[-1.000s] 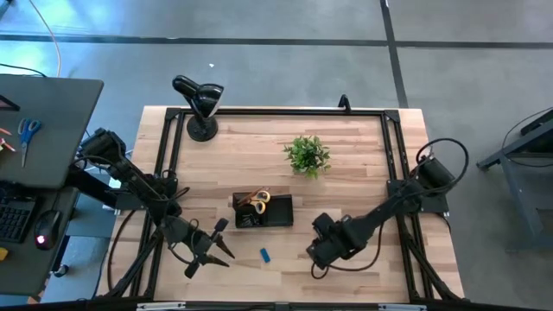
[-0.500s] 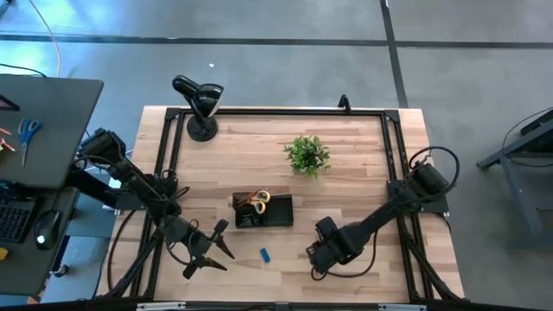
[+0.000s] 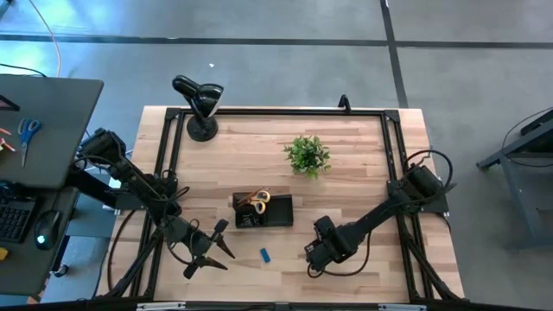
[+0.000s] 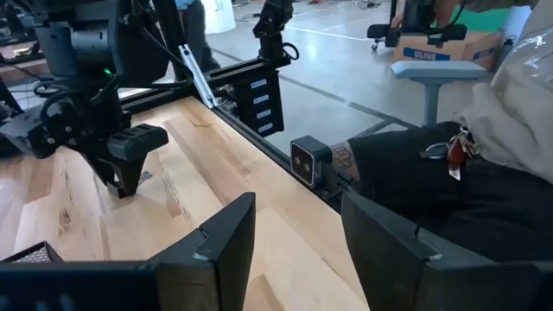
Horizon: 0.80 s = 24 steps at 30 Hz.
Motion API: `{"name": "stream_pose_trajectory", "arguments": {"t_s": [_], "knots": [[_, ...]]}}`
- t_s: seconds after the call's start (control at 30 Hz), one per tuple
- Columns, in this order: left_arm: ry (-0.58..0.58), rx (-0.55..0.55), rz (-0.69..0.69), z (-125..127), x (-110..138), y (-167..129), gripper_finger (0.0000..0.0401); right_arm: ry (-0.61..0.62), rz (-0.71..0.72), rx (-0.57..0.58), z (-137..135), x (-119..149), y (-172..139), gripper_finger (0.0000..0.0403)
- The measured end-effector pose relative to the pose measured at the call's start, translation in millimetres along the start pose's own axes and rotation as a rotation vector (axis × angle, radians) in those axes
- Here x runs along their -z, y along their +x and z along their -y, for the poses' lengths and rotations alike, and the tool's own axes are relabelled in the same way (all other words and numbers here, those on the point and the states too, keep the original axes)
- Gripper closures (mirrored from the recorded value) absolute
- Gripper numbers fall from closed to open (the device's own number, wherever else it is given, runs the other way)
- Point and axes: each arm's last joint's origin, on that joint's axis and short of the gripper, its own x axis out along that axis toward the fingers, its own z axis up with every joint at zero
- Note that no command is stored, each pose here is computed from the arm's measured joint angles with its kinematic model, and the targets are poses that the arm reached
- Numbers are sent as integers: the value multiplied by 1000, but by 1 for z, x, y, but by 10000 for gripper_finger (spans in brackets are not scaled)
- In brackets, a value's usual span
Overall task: Pick and place office supplies into organizer
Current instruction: Put the black binder clip into the black desk organizer
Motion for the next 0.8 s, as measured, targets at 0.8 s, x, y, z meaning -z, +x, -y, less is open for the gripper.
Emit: {"name": "stream_pose_trajectory", "arguments": {"t_s": [0.8], "knots": [[40, -57, -35, -2, 3, 0, 240, -377, 336, -221, -54, -67, -52, 272]]}}
